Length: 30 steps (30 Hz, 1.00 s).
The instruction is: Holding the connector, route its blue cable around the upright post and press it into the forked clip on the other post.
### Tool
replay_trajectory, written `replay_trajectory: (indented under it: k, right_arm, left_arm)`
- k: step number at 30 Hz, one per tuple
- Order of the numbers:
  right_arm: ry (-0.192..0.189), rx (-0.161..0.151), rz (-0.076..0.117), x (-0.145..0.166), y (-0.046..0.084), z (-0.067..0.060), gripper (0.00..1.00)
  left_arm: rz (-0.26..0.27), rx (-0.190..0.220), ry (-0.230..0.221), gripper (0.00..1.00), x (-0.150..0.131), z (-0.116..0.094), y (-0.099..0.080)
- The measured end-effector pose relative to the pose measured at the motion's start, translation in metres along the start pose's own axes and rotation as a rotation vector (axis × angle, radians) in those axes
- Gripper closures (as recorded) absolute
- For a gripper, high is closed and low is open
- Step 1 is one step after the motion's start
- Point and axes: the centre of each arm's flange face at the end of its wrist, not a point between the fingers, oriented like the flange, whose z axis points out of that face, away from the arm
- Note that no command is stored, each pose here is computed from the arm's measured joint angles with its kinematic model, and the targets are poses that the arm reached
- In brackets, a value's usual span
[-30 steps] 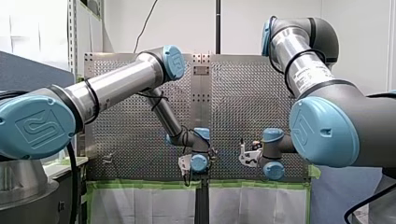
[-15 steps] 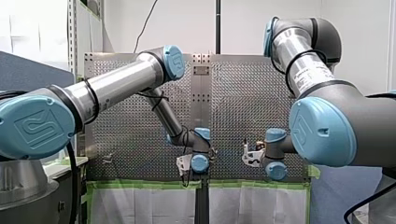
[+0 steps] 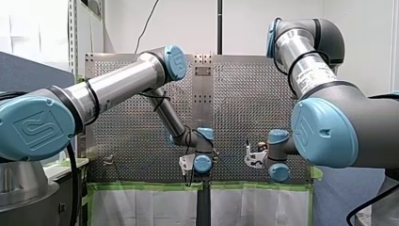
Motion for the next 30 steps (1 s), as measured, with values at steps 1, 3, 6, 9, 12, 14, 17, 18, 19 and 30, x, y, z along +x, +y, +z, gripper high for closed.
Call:
replay_trajectory:
  k: [1,3,6,9,12,14,17,18,19,30]
  right_arm:
    - [0.0,-0.001,0.001,0.0,0.0,0.0,1.0]
    - [0.0,-0.004,0.003,0.0,0.001,0.0,1.0]
    - [0.004,-0.014,0.011,0.0,0.007,0.002,1.0]
    - [0.012,-0.027,0.021,0.0,0.014,0.005,1.0]
    - [0.016,-0.039,0.026,0.0,0.021,0.007,1.0]
    - [0.015,-0.045,0.025,-0.001,0.025,0.007,1.0]
    - [0.011,-0.05,0.019,-0.002,0.028,0.006,1.0]
    - [0.009,-0.051,0.017,-0.003,0.028,0.005,1.0]
    - [0.004,-0.052,0.013,-0.005,0.029,0.004,1.0]
    - [-0.033,-0.053,-0.009,-0.024,0.029,-0.006,1.0]
  left_arm:
    - [0.0,0.001,0.0,1.0,0.0,0.0,0.0]
    - [0.001,0.002,0.001,1.0,0.0,0.0,-0.001]
    - [0.006,0.004,0.0,1.0,0.0,-0.001,-0.002]
    - [0.025,0.01,0.002,1.0,0.001,-0.003,-0.004]
    - [0.049,0.019,0.007,1.0,0.002,-0.006,-0.008]
    - [0.063,0.024,0.009,1.0,0.003,-0.008,-0.01]
    - [0.07,0.039,0.013,1.0,0.005,-0.01,-0.013]
    - [0.069,0.044,0.017,1.0,0.006,-0.011,-0.013]
    - [0.068,0.047,0.019,1.0,0.007,-0.012,-0.012]
    - [0.057,0.073,0.039,1.0,0.027,-0.018,0.014]
